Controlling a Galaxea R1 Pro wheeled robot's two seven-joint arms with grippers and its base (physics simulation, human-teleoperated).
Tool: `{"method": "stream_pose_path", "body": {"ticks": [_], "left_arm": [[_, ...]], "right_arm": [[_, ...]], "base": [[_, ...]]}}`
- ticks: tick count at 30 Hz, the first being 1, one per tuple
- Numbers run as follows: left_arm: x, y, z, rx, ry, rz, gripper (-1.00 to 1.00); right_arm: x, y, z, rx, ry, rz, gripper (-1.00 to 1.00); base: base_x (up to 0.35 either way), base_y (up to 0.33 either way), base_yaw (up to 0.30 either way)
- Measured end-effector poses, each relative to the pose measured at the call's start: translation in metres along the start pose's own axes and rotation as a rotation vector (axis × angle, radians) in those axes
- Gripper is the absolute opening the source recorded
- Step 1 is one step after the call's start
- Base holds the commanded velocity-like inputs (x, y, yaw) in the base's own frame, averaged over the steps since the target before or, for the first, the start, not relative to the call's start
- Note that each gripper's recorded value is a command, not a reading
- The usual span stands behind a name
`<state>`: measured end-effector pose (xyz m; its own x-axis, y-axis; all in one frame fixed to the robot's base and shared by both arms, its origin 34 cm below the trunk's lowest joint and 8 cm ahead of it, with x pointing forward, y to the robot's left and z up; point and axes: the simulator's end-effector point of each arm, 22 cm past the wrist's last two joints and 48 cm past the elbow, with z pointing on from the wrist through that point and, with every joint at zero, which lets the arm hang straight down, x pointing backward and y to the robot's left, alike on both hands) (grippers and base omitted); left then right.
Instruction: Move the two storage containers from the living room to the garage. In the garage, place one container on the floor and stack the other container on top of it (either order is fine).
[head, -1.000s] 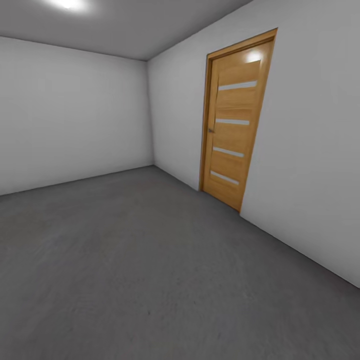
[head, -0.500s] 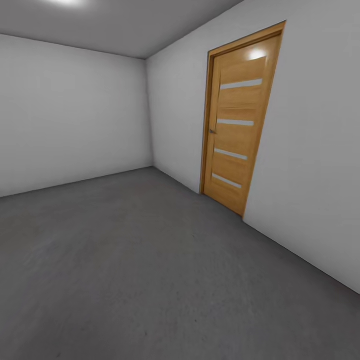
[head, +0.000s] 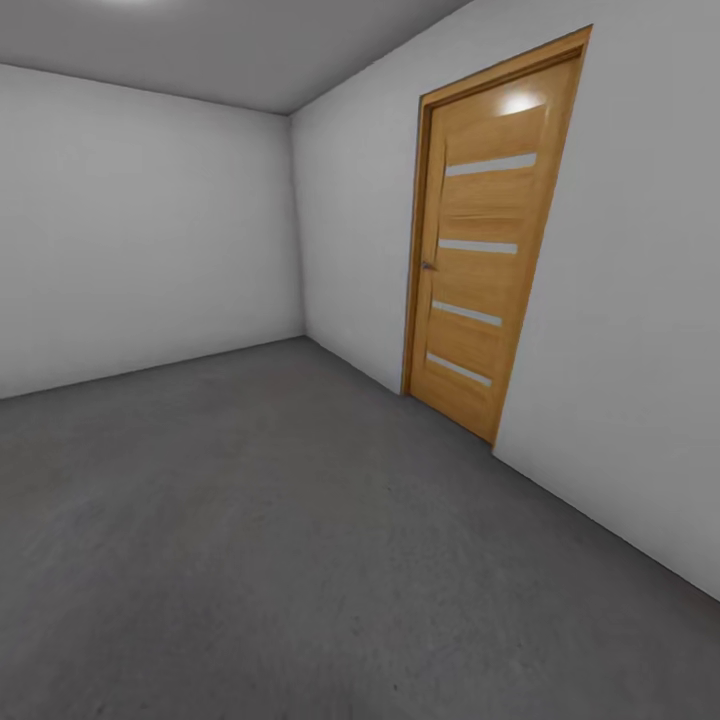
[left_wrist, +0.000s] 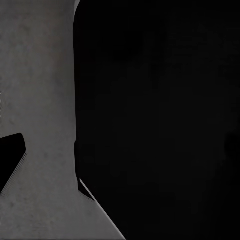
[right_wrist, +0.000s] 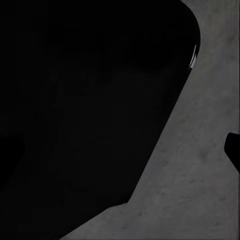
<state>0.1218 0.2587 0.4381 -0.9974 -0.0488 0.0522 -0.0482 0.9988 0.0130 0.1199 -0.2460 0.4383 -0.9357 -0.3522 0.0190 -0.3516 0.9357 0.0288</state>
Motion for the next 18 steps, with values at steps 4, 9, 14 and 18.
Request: {"method": "stream_pose_path", "body": {"ticks": [4,9,14,18], "left_arm": [[0.0001,0.0000,0.0000,0.000,0.000,0.000,1.00],[0.0001,0.0000,0.0000,0.000,0.000,0.000,1.00],[0.0001,0.0000,0.0000,0.000,0.000,0.000,1.00],[-0.0001,0.0000,0.0000,0.000,0.000,0.000,1.00]], "right_arm": [[-0.0001,0.0002,0.0000,0.000,0.000,0.000,1.00],[-0.0001,0.0003,0.0000,0.000,0.000,0.000,1.00],[-0.0001,0.0003,0.0000,0.000,0.000,0.000,1.00],[-0.0001,0.0003,0.0000,0.000,0.000,0.000,1.00]], "base": [[0.322,0.000,0.000],[0.322,0.000,0.000],[0.322,0.000,0.000],[0.322,0.000,0.000]]}}
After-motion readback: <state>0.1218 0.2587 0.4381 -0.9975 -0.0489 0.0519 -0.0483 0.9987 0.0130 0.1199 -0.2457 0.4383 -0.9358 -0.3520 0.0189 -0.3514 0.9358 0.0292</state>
